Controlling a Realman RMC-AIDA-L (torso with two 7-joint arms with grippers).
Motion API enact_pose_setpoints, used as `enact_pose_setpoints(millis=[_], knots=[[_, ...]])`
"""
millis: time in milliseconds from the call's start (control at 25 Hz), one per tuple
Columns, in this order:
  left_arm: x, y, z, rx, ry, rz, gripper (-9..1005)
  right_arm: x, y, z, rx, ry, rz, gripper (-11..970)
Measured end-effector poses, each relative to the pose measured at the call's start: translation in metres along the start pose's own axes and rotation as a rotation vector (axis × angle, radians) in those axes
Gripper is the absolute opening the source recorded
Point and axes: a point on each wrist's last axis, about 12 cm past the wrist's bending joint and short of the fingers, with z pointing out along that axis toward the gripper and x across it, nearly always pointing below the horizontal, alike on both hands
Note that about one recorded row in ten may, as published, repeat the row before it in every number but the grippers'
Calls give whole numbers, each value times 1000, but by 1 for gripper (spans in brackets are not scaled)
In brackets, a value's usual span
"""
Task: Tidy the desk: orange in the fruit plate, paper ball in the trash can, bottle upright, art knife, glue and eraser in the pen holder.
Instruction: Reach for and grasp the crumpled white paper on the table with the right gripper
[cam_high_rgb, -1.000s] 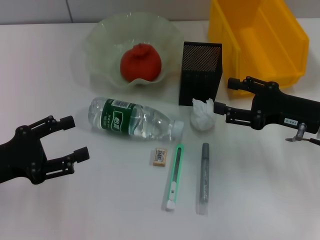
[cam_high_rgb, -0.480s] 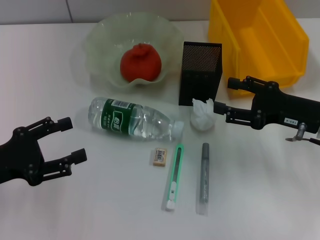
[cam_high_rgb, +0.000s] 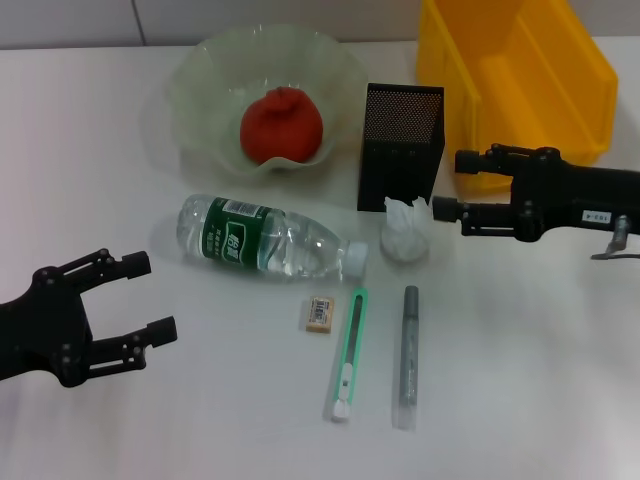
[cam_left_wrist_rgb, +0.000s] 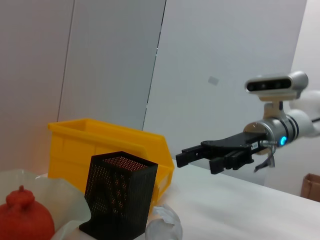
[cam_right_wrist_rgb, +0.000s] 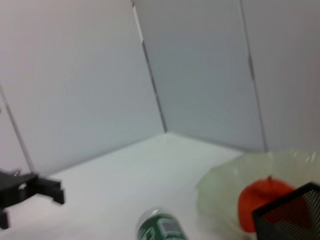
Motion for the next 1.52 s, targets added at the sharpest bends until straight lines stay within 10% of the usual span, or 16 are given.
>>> enact_pose_setpoints(millis=[640,1520], knots=[[0,-3,0,13,-10,2,856,-100,-11,28,-111,554,-48,765],[-2,-2,3,19,-18,0,857,-107,-1,82,-23,751,-190,762]])
